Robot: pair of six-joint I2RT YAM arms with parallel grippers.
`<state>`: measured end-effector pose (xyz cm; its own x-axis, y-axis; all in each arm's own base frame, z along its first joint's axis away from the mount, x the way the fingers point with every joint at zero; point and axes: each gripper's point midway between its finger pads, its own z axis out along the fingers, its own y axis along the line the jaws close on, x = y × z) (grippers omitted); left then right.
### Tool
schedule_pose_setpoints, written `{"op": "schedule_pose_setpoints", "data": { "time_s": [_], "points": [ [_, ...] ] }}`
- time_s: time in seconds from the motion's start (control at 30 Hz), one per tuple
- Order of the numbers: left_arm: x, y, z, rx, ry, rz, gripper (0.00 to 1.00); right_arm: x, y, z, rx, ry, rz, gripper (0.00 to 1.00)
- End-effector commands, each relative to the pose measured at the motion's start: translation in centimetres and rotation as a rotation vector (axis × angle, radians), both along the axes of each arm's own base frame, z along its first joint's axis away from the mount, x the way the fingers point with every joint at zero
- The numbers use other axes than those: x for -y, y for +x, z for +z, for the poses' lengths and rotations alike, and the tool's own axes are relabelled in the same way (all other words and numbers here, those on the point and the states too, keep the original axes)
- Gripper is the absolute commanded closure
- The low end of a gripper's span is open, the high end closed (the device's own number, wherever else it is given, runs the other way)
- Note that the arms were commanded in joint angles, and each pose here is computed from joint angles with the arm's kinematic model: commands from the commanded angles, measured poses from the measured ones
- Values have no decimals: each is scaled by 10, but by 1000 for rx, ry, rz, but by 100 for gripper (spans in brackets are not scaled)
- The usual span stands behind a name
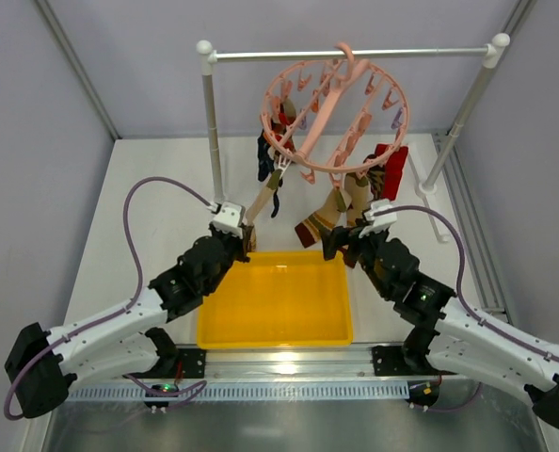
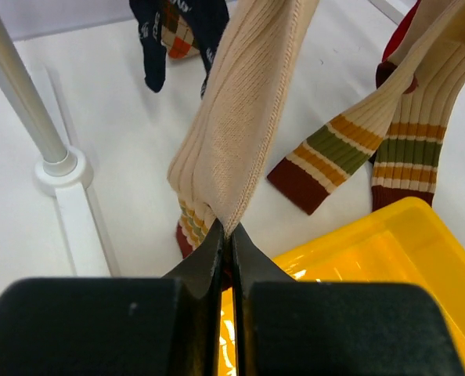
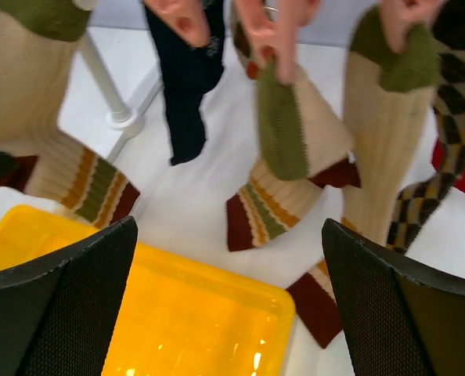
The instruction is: Remove the socks clipped to the hanger
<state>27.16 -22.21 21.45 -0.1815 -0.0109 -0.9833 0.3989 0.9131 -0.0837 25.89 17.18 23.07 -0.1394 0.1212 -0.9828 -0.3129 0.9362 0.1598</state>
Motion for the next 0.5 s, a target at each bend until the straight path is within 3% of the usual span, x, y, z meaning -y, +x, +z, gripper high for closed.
{"op": "schedule_pose_setpoints", "data": {
  "time_s": [0.0, 0.2, 0.3, 0.47],
  "points": [
    [-14, -11, -11, -26, 15, 13, 100, -20, -6, 53, 44, 29, 0, 0],
    [-14, -19, -2, 10, -35, -29, 100, -105, -15, 93, 20, -9, 163, 0],
    [-10, -19, -4, 7, -49, -41, 100, -133, -5, 136, 39, 47, 150, 1],
    [0, -19, -3, -1, -85, -71, 100, -151, 20, 145, 10, 58, 36, 1]
  ]
}}
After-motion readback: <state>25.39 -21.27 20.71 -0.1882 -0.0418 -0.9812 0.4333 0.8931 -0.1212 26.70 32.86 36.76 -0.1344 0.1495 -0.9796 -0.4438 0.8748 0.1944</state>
